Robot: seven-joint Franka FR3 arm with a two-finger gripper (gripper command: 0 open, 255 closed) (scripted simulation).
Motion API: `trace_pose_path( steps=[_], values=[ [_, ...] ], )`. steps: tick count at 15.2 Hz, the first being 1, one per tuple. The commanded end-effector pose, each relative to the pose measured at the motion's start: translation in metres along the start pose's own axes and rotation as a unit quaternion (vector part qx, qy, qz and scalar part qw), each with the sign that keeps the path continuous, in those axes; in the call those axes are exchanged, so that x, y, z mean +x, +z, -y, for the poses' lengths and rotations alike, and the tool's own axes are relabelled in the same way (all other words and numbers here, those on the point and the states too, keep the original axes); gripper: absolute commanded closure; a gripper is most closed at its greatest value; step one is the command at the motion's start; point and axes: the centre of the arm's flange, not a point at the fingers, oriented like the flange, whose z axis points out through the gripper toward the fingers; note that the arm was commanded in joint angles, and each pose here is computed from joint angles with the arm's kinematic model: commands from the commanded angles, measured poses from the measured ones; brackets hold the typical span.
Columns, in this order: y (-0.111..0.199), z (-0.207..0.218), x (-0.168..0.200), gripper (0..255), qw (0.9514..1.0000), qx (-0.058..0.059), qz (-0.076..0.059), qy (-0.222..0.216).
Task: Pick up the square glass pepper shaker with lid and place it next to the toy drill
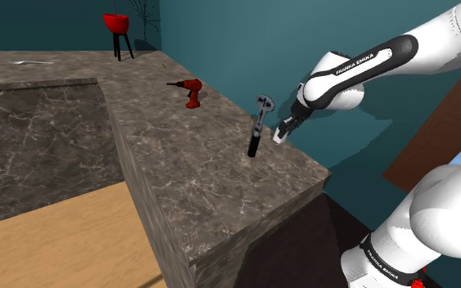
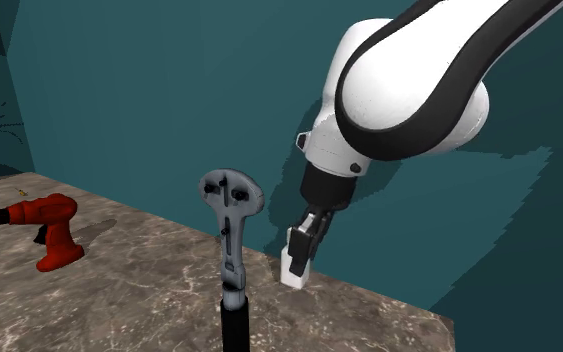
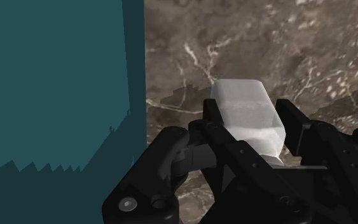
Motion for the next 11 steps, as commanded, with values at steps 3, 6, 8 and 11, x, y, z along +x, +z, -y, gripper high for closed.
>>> trace_pose_path(
  steps=[3, 6, 8, 11],
  values=[
    [-0.020, 0.000, 0.004, 255, 1.0000, 0.000, 0.000, 0.000],
    [-0.035, 0.001, 0.008, 255, 1.0000, 0.000, 0.000, 0.000],
    [-0.046, 0.001, 0.011, 255, 1.0000, 0.000, 0.000, 0.000],
    [-0.061, 0.001, 0.015, 255, 1.0000, 0.000, 0.000, 0.000]
  ],
)
